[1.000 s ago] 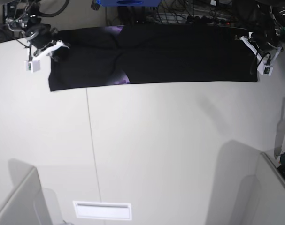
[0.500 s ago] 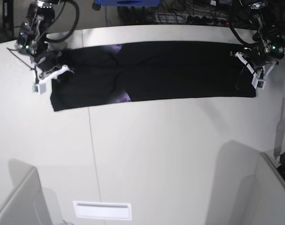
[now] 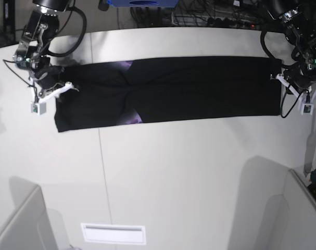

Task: Fold the T-shirt properly
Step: 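Grasp the folded strip's ends with the right and left grippers, then fold the left gripper's end of the strip toward the right gripper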

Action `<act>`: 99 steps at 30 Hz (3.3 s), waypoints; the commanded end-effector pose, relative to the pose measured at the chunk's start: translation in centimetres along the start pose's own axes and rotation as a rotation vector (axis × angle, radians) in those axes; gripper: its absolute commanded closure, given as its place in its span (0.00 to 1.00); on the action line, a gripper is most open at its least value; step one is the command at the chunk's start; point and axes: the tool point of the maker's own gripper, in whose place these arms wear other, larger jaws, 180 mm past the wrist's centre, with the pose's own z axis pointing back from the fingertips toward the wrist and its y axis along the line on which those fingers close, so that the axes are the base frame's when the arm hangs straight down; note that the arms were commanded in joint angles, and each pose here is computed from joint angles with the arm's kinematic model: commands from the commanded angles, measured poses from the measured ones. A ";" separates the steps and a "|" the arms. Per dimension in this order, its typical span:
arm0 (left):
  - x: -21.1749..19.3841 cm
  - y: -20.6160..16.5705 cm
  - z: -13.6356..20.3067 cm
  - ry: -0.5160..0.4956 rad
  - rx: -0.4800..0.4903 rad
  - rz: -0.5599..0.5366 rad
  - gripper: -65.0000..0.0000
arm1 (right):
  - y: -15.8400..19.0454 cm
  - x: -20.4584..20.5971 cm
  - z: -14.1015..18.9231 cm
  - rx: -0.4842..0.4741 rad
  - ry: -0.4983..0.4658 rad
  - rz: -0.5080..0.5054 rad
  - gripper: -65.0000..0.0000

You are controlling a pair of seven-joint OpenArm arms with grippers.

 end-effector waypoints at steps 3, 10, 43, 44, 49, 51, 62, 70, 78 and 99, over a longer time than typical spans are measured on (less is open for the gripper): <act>0.6 1.0 2.4 -0.092 -0.046 -0.003 1.00 | 2.0 3.4 1.7 0.081 -0.119 0.008 1.00; -2.1 3.9 4.4 -0.136 -0.050 0.147 0.98 | 4.9 5.3 5.2 0.134 -0.217 0.077 1.00; -4.5 0.5 -6.3 -0.118 -0.358 0.472 1.00 | 7.9 2.1 4.7 0.214 -0.133 0.113 1.00; -4.1 1.3 -6.1 -0.134 -0.344 0.467 1.00 | 7.9 2.1 4.7 0.214 -0.133 0.113 1.00; -2.9 5.0 -4.7 -0.206 -0.267 0.428 1.00 | 7.6 1.4 4.8 0.207 -0.117 0.110 1.00; -2.2 6.0 -3.8 -0.239 -0.240 0.389 1.00 | 7.5 1.2 4.8 0.207 -0.112 0.108 1.00; -0.5 0.9 2.3 -0.351 -0.228 0.165 1.00 | 9.0 1.3 5.4 0.300 -0.126 0.039 1.00; 0.8 -10.3 3.6 -0.362 -0.413 0.128 1.00 | 9.0 1.4 5.3 0.301 -0.126 0.039 1.00; 1.4 -17.9 2.2 -0.291 -0.572 0.168 1.00 | 8.9 1.3 5.3 0.299 -0.124 0.041 1.00; 2.6 -23.9 2.2 -0.251 -0.691 0.156 1.00 | 8.1 1.8 5.5 0.276 -0.137 0.033 1.00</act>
